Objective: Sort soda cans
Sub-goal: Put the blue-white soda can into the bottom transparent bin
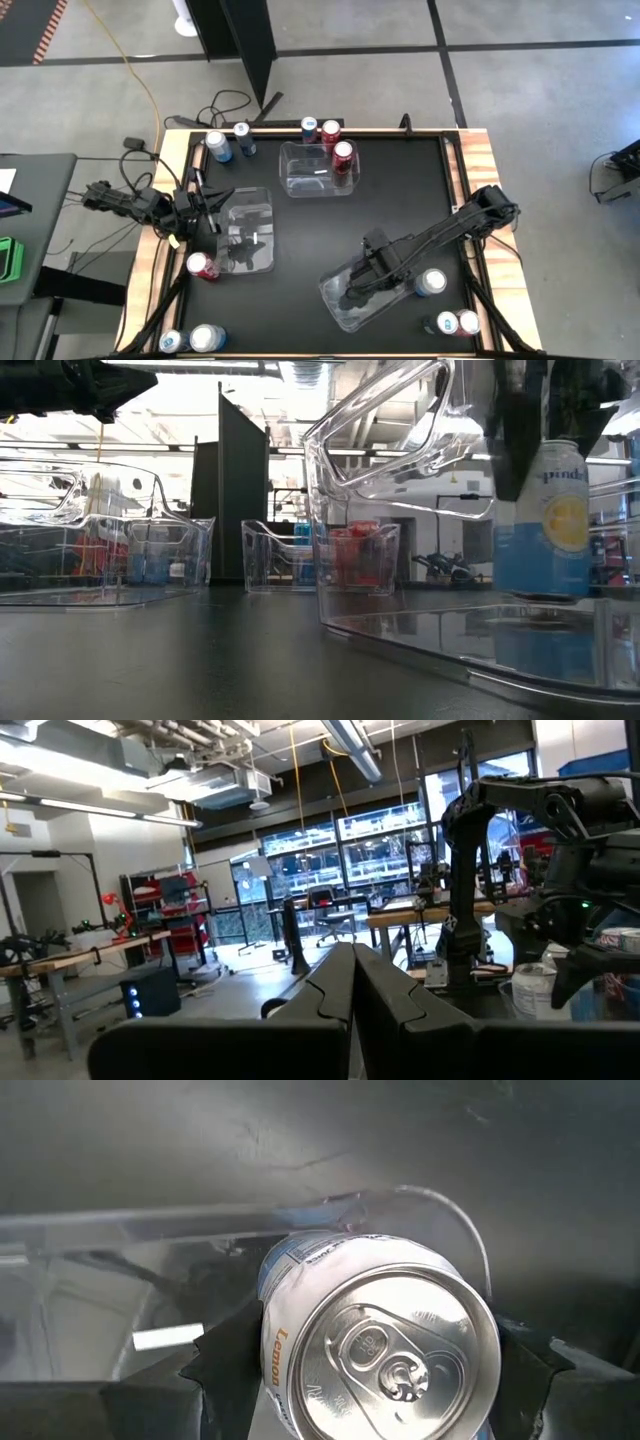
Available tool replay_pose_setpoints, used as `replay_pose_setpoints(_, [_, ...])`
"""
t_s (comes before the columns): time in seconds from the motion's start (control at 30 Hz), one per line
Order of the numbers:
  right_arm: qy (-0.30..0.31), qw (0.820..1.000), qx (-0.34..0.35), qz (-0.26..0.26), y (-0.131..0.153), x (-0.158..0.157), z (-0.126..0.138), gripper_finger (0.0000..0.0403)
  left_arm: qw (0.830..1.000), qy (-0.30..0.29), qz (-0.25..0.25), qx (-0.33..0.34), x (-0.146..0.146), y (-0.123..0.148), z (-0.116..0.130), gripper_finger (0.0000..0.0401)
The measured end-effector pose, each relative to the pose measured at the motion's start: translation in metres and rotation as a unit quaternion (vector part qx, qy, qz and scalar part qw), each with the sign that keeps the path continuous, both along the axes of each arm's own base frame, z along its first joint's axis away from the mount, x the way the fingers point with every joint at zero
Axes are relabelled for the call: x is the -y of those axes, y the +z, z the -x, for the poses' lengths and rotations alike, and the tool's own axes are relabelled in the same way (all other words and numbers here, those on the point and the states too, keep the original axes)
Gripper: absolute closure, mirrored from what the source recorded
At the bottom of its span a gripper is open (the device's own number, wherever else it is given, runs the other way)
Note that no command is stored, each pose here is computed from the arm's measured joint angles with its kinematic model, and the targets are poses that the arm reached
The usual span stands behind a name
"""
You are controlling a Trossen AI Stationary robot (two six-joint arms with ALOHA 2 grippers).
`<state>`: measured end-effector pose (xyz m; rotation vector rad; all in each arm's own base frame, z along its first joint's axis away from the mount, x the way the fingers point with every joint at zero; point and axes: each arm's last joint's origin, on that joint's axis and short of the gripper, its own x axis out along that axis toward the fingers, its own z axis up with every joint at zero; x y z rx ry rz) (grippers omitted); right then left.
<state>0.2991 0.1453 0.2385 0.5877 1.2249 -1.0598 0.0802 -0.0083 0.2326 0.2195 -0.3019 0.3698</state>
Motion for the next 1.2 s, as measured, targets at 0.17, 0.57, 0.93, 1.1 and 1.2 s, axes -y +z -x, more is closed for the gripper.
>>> replay_pose_setpoints(0.17, [-0.018, 1.000, 0.007, 0.003, 0.0001, 0.0006, -0.0003, 0.0108, 1.000, 0.000, 0.000, 0.000, 0.0000, 0.0000, 0.0000, 0.0401])
replay_pose_setpoints(0.57, [-0.036, 0.999, 0.015, 0.002, -0.0002, 0.0041, -0.0027, 0.0098, 1.000, 0.000, 0.001, 0.000, 0.0000, 0.0000, 0.0000, 0.0401])
replay_pose_setpoints(0.93, [-0.035, 0.999, 0.019, 0.003, 0.0000, 0.0040, -0.0032, 0.0037, 1.000, 0.000, 0.001, 0.001, 0.0000, 0.0000, 0.0000, 0.0401])
replay_pose_setpoints(1.1, [-0.035, 0.999, 0.017, 0.004, 0.0000, 0.0042, -0.0028, 0.0035, 1.000, -0.001, 0.001, 0.001, 0.0000, 0.0000, 0.0000, 0.0401])
replay_pose_setpoints(1.2, [-0.034, 0.999, 0.016, 0.004, 0.0000, 0.0042, -0.0028, 0.0035, 1.000, -0.001, 0.001, 0.001, 0.0000, 0.0000, 0.0000, 0.0401])
